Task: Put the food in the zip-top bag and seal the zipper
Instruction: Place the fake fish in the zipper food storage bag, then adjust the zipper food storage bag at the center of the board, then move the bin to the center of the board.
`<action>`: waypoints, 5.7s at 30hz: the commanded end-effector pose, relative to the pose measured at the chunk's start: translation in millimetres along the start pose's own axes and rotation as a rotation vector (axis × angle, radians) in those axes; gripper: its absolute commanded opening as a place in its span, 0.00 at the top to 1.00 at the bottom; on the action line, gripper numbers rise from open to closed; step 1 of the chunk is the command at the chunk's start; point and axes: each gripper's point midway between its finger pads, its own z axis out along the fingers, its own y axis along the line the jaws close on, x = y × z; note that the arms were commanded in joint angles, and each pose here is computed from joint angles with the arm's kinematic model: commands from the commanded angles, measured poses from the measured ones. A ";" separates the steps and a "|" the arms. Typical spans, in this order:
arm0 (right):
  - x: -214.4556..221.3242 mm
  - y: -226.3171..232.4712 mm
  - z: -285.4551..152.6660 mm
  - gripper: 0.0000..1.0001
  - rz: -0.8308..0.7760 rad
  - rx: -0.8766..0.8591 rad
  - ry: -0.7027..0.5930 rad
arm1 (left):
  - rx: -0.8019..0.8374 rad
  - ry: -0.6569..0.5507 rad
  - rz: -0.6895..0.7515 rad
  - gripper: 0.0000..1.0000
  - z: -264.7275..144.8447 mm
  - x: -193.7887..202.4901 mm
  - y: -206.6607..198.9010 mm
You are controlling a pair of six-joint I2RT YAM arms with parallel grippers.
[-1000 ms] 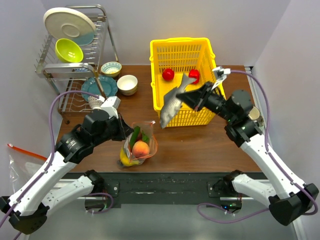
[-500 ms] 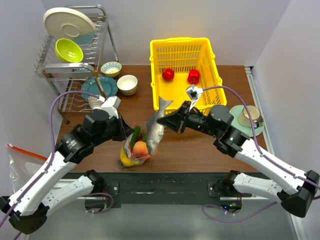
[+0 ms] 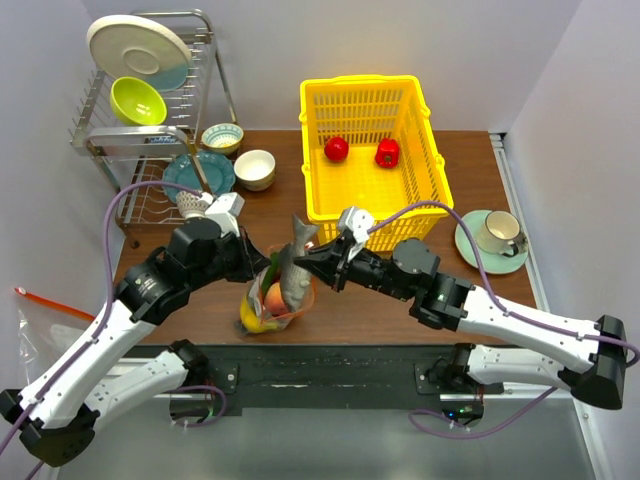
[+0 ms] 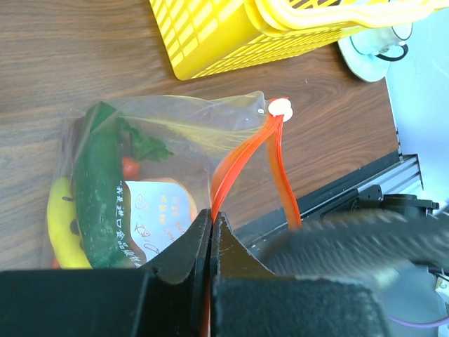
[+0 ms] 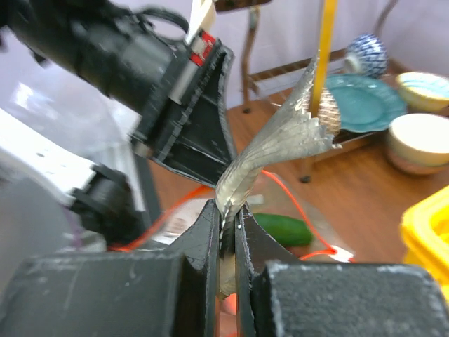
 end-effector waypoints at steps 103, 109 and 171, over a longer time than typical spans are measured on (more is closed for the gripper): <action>34.0 -21.2 -29.9 0.83 0.269 0.281 0.367 | 0.086 0.018 0.059 1.00 -8.3 -19.7 -30.3; -7.8 -32.3 -44.9 0.69 0.214 0.348 0.309 | 0.045 -0.004 0.042 1.00 -8.4 -16.8 -18.7; 120.8 -532.3 91.5 0.01 0.737 0.875 0.026 | 0.046 -0.043 0.010 1.00 -8.2 -20.3 -17.9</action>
